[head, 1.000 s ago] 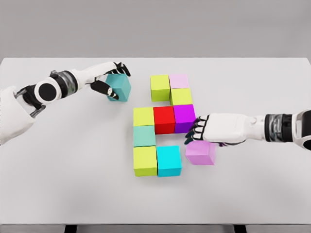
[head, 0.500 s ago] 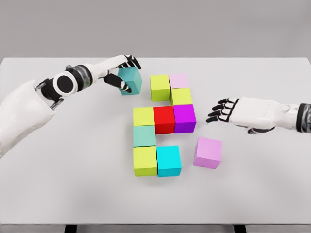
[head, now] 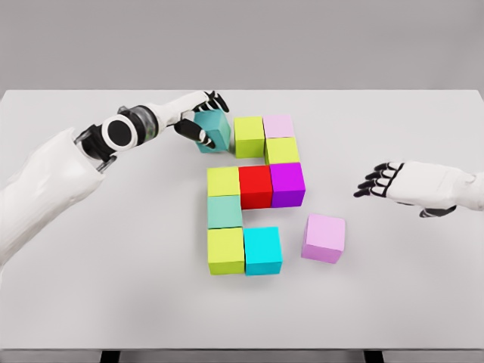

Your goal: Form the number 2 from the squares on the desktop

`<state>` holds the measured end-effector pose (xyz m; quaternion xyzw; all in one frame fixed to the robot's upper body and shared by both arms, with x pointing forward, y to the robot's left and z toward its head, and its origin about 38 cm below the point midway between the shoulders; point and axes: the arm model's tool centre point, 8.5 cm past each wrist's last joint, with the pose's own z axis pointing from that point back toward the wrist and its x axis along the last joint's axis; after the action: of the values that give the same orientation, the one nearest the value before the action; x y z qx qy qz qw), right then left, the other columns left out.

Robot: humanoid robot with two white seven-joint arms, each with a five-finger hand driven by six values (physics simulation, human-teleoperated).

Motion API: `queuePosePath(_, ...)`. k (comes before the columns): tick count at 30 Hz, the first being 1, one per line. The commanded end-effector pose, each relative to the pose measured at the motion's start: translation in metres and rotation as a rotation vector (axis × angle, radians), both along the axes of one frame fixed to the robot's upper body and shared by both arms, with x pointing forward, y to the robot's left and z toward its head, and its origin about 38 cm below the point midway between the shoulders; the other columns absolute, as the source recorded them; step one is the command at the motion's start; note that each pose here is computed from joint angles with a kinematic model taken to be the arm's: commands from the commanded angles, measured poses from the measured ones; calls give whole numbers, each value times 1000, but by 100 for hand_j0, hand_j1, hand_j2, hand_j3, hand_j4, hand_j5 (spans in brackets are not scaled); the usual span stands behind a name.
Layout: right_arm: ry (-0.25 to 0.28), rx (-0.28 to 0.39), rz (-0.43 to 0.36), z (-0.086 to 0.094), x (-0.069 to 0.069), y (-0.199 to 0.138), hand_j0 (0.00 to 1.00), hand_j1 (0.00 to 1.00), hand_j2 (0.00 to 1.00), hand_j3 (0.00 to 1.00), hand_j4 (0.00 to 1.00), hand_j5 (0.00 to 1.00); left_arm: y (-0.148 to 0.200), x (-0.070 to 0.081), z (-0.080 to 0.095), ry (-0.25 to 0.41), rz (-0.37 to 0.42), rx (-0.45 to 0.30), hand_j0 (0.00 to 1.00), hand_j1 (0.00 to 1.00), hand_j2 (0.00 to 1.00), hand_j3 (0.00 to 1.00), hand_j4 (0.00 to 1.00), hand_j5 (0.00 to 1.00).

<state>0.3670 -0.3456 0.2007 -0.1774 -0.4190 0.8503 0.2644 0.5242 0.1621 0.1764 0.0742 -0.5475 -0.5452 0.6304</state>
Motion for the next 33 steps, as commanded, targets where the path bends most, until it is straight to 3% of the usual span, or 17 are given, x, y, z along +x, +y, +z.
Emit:
queuePosePath(1, -10, -14, 18, 6, -4, 2, 100, 100, 100, 100, 100, 100, -3, 0, 1, -2, -3, -5, 39, 39, 39, 39, 39, 39)
queuePosePath(12, 31, -22, 52, -8, -21, 10, 100, 100, 100, 100, 100, 100, -3, -1, 0, 0, -5, -7, 46, 46, 46, 46, 46, 46)
queuePosePath(33, 71, 16, 74, -26, -27, 24, 100, 100, 100, 100, 100, 100, -2, -1, 0, -1, -4, -7, 67, 67, 67, 67, 67, 67)
